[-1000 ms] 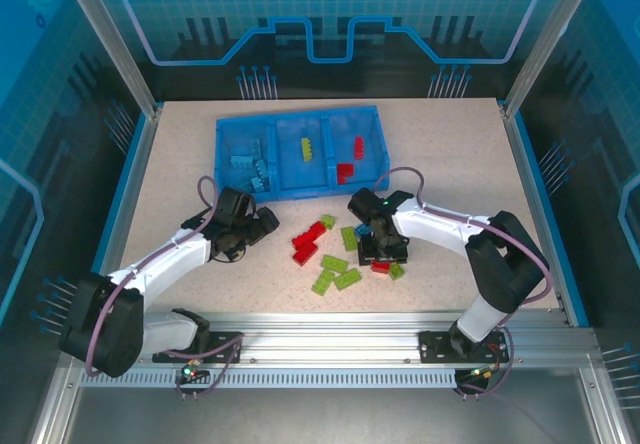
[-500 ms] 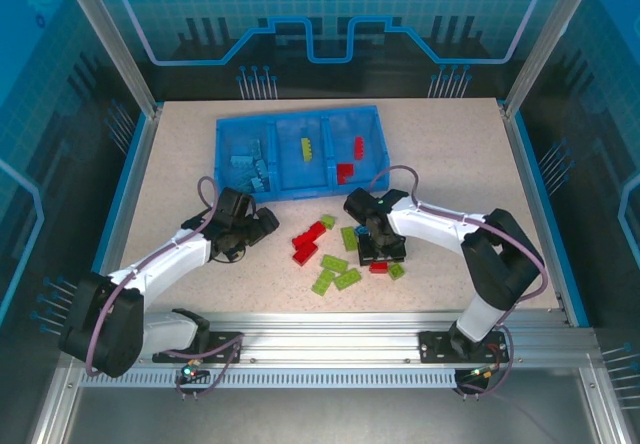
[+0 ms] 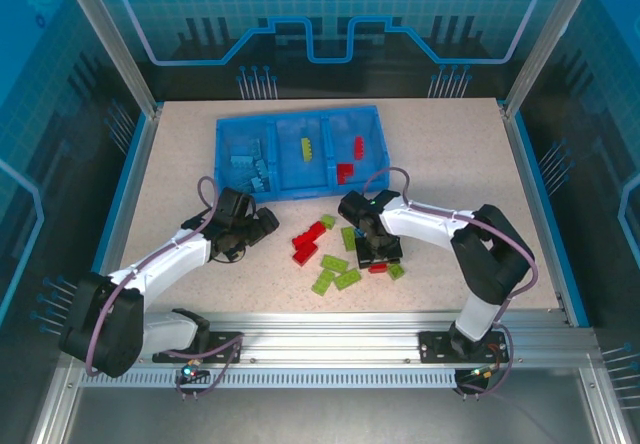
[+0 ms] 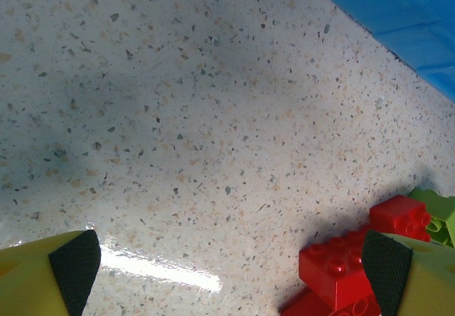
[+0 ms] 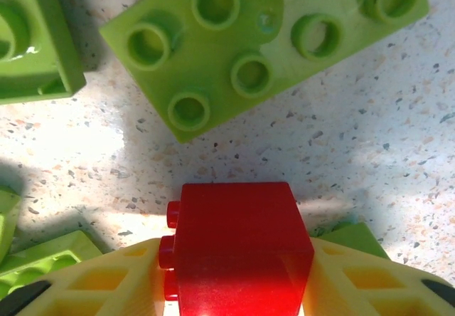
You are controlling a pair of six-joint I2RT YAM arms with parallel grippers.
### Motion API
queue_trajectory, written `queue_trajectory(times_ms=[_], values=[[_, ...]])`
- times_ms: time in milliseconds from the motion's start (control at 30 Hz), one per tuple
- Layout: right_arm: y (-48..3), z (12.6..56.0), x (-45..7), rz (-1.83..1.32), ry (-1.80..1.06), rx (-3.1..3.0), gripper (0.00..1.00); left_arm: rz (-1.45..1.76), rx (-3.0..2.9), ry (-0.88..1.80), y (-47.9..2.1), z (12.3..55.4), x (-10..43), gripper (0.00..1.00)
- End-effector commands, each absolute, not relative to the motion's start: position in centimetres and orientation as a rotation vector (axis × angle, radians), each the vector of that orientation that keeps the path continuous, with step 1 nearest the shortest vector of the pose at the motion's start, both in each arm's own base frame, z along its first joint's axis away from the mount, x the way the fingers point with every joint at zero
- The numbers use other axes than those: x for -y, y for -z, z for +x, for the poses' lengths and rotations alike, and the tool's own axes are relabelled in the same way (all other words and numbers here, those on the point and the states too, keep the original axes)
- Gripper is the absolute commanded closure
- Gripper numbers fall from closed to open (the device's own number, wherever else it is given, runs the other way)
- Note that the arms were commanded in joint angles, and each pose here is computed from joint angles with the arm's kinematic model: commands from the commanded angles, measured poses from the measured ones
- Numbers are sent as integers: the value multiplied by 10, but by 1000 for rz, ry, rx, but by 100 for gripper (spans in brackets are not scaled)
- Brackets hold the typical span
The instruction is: Sort the legos into containers by color
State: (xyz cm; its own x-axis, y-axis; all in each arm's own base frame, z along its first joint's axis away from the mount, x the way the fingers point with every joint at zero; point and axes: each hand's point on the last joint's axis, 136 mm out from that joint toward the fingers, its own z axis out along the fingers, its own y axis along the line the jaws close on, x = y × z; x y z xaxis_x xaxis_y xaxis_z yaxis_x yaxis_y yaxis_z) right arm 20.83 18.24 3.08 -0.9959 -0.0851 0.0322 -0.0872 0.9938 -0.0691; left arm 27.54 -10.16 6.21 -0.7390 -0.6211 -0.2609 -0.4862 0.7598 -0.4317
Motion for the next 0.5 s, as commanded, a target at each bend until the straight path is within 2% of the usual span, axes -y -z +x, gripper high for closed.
queue_trajectory(times_ms=[0,133,300,467], values=[[-34,210,-181,165,-169,3110,56,-848,-2554,473,-63,272,101,1],[-48,216,-182,178,-156,3153,63,-848,-2555,472,-63,272,100,1],[-89,234,-194,231,-27,3250,64,-850,-2553,474,-63,272,101,1],[-135,276,-208,250,211,3407,63,-854,-2552,478,-63,272,101,1]])
